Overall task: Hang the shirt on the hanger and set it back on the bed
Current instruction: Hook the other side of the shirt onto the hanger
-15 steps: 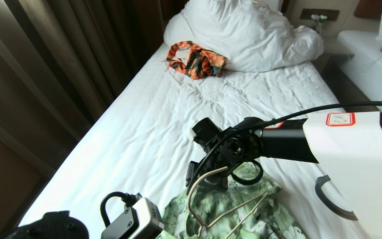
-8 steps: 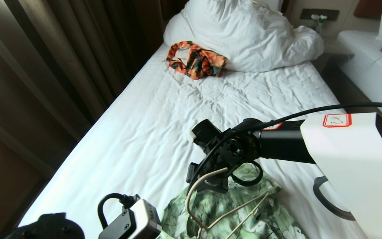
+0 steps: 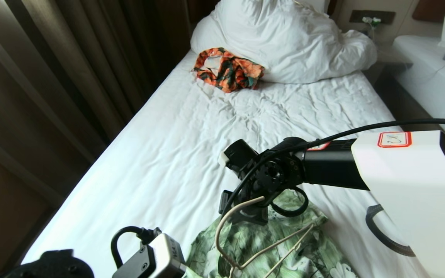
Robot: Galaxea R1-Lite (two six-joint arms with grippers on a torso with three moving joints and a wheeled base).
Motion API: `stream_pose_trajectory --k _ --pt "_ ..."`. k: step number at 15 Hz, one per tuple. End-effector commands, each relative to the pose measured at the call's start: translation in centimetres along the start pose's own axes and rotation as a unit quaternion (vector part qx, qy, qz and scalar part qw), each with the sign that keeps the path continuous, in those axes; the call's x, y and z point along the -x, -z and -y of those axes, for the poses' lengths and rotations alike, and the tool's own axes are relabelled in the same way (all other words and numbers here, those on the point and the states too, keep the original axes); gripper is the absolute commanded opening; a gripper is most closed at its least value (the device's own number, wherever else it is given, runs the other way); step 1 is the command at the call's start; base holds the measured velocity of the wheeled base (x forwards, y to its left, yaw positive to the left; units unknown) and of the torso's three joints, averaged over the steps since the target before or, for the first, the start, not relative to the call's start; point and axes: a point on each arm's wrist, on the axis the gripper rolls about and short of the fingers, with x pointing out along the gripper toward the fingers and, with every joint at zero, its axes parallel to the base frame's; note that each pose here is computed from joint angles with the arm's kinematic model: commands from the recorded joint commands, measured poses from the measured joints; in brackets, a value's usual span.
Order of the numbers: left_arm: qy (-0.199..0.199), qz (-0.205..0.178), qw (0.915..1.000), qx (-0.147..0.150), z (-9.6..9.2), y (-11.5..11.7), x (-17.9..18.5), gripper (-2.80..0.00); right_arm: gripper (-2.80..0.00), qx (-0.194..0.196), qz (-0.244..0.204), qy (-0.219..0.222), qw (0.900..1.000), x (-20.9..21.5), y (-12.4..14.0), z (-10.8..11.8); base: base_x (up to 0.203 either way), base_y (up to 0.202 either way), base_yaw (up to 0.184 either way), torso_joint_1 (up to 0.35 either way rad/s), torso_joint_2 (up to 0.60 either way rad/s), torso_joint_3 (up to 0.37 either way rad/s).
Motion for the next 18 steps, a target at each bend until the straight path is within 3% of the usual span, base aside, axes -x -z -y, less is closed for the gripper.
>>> stream_pose_trajectory --k 1,7,14,18 --pt "0.001 0.003 1.0000 0.001 0.0 0.0 0.1 -2.80 -2.80 -0.004 0.002 0.000 1.000 0.3 -0.2 0.1 0.000 0.000 0.000 0.000 0.00 0.000" --pt "0.004 0.025 0.9997 -0.004 0.4 -0.2 1.3 -2.80 -2.80 -0.022 0.028 -0.011 0.999 3.1 -1.7 0.9 0.000 0.000 0.000 0.000 0.00 0.000" --pt "-0.029 0.053 0.9982 -0.005 0.3 -0.1 2.9 -2.80 -2.80 -0.035 0.035 -0.008 0.999 4.8 -2.3 1.6 0.000 0.000 0.000 0.000 0.00 0.000" --pt "-0.029 0.045 0.9985 -0.008 0.3 0.4 4.1 -2.80 -2.80 -0.049 0.041 -0.008 0.998 5.6 -2.8 2.2 0.000 0.000 0.000 0.000 0.00 0.000"
